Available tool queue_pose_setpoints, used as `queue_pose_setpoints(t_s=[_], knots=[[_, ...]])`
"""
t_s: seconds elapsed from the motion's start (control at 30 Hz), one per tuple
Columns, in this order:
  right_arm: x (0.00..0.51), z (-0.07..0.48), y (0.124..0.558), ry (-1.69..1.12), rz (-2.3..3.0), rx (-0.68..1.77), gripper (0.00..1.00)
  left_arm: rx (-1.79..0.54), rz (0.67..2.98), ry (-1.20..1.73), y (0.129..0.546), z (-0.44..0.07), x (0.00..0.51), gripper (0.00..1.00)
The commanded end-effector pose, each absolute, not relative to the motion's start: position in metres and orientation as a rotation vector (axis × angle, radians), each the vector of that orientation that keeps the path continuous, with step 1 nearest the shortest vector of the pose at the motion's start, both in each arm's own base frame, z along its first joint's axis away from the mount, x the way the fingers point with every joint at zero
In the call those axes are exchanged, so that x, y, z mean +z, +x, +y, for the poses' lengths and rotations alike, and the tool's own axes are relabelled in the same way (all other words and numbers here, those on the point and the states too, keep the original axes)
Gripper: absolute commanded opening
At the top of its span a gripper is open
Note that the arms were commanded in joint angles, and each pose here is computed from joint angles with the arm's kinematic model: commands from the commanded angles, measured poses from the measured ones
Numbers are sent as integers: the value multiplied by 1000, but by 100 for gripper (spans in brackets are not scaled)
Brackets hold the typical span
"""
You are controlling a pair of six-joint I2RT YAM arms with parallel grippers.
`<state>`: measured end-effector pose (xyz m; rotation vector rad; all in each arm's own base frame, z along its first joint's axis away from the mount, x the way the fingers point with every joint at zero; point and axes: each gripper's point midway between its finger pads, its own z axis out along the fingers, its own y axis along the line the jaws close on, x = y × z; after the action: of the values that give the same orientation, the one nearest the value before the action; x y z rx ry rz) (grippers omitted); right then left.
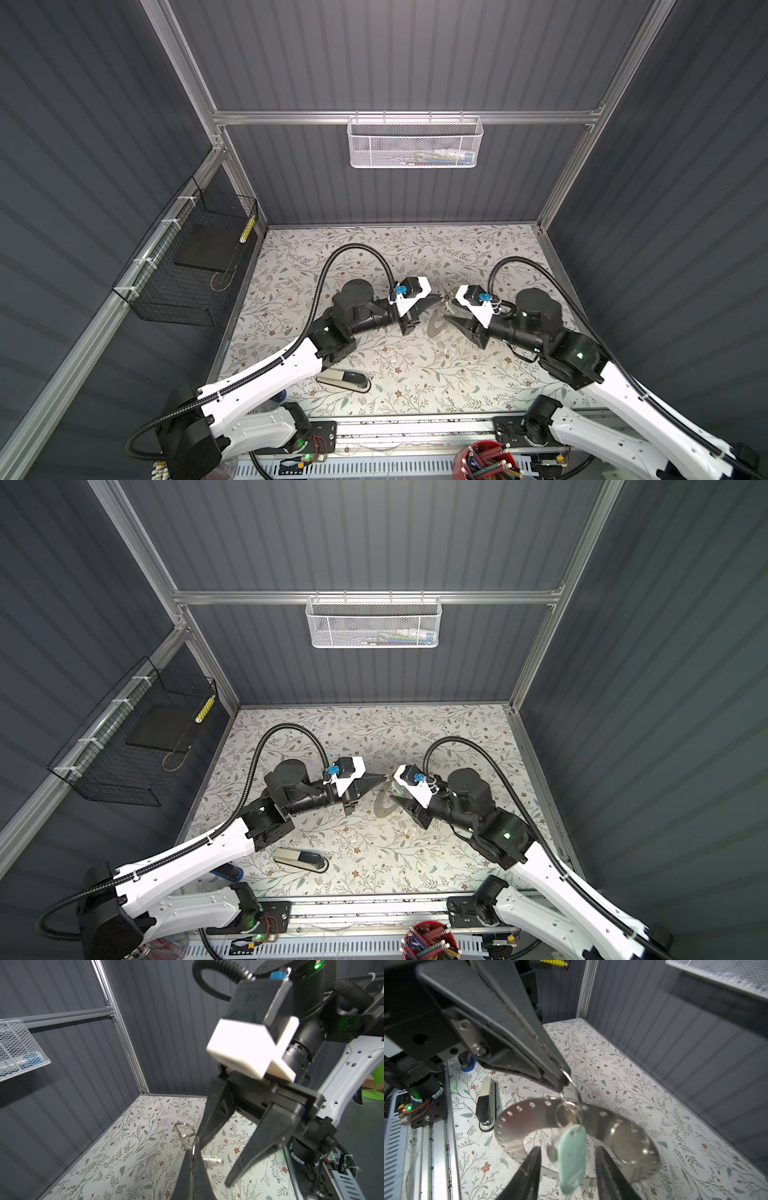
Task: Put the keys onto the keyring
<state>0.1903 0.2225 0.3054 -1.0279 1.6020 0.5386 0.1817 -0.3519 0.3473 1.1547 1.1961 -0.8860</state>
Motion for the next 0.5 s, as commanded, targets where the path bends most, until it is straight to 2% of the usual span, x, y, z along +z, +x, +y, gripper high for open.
queue_pose_setpoints(t_s=[0.0, 0.13, 0.47], knots=[[302, 214, 177, -1034, 1604, 568, 52, -926, 1117, 1231, 164, -348, 357, 0], [312, 210, 175, -1004, 1570, 581, 51, -967, 1097, 1271, 158, -351, 355, 0], [327, 233, 173, -1056, 1513, 722, 29, -1014, 1082, 1319, 150, -355, 353, 0]])
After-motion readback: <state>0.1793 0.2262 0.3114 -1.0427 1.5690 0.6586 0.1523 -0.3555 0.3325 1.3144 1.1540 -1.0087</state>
